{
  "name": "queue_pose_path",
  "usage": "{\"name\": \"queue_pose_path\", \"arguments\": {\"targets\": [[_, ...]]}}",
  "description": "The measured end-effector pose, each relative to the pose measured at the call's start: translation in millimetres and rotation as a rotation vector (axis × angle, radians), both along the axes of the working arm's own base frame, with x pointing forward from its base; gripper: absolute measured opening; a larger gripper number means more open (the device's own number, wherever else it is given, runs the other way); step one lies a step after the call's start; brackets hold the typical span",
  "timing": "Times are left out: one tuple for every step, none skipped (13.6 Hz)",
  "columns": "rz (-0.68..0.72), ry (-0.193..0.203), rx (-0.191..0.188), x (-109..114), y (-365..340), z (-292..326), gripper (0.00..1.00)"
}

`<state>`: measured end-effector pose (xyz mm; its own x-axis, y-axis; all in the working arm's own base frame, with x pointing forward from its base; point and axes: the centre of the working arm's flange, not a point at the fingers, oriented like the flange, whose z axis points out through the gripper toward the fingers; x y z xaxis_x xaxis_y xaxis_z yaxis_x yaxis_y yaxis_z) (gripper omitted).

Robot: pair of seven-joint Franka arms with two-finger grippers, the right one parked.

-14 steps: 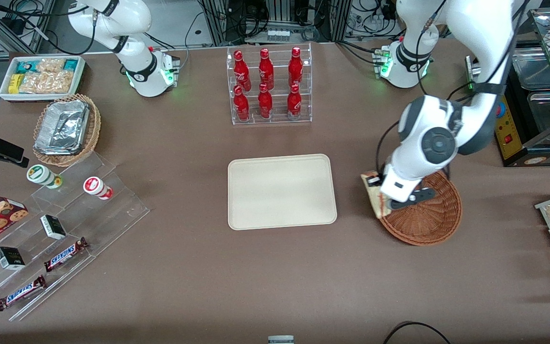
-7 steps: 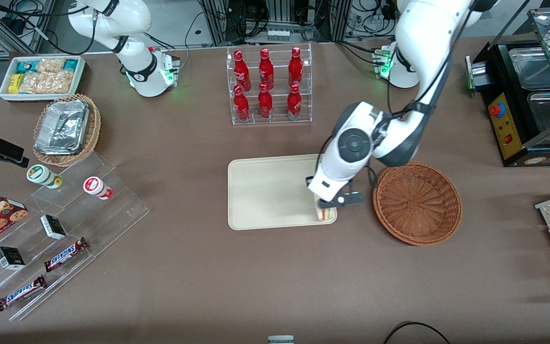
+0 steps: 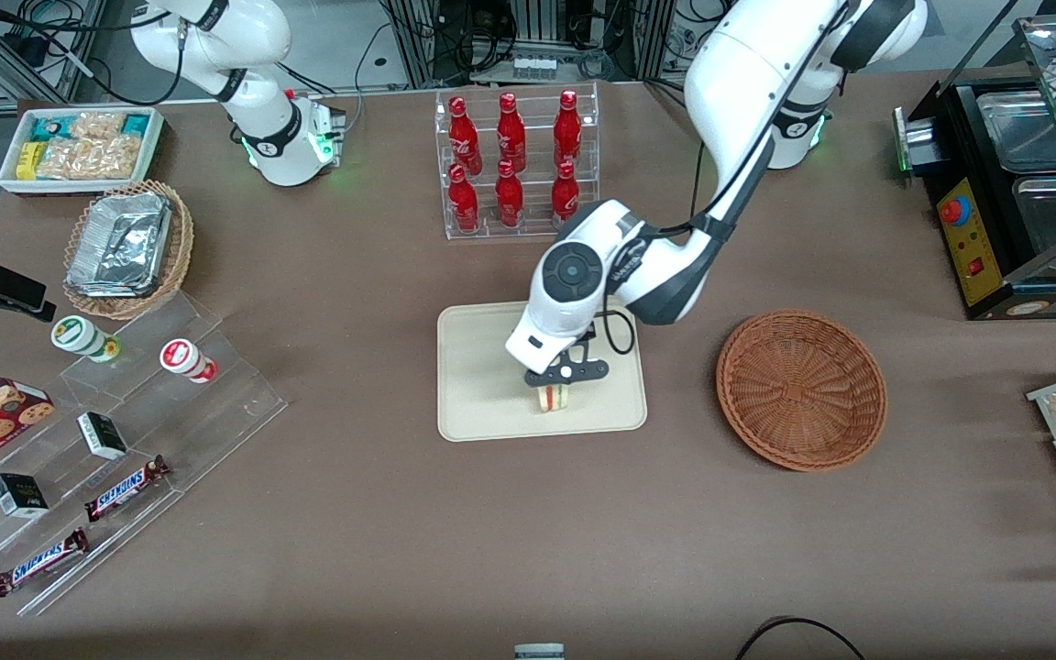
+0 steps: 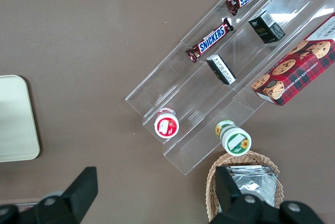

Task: Place sandwich from basket to tray
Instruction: 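Lift the sandwich and carry it with the left gripper over the tray, then lower the sandwich onto the tray and open the left gripper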

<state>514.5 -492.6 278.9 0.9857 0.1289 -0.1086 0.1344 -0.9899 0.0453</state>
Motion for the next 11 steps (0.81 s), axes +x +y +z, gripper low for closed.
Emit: {"name": "queue_pose_path", "arguments": {"targets": [[0.01,-0.006,0.017,-3.1,-4.3,-3.9,0.15],[0.016,-0.008,0.027,-6.1,-7.6,-8.0,0.15],[0.018,-0.007,0.034,-9.3,-10.6,-11.6,0.15],[0.02,-0.006,0.039,-11.8,-12.8,-14.1,0.15],[0.024,-0.005,0.041,-13.3,-14.1,-15.6,0.15],[0.028,-0.004,0.043,-14.2,-14.9,-16.5,0.15],[0.033,-0.003,0.044,-14.8,-15.4,-17.3,0.15],[0.037,-0.002,0.045,-15.1,-15.5,-18.0,0.15],[0.041,-0.001,0.047,-15.2,-15.5,-19.1,0.15],[0.047,0.001,0.049,-15.3,-15.3,-20.9,0.15],[0.05,0.003,0.053,-15.4,-15.0,-23.3,0.15]]}}
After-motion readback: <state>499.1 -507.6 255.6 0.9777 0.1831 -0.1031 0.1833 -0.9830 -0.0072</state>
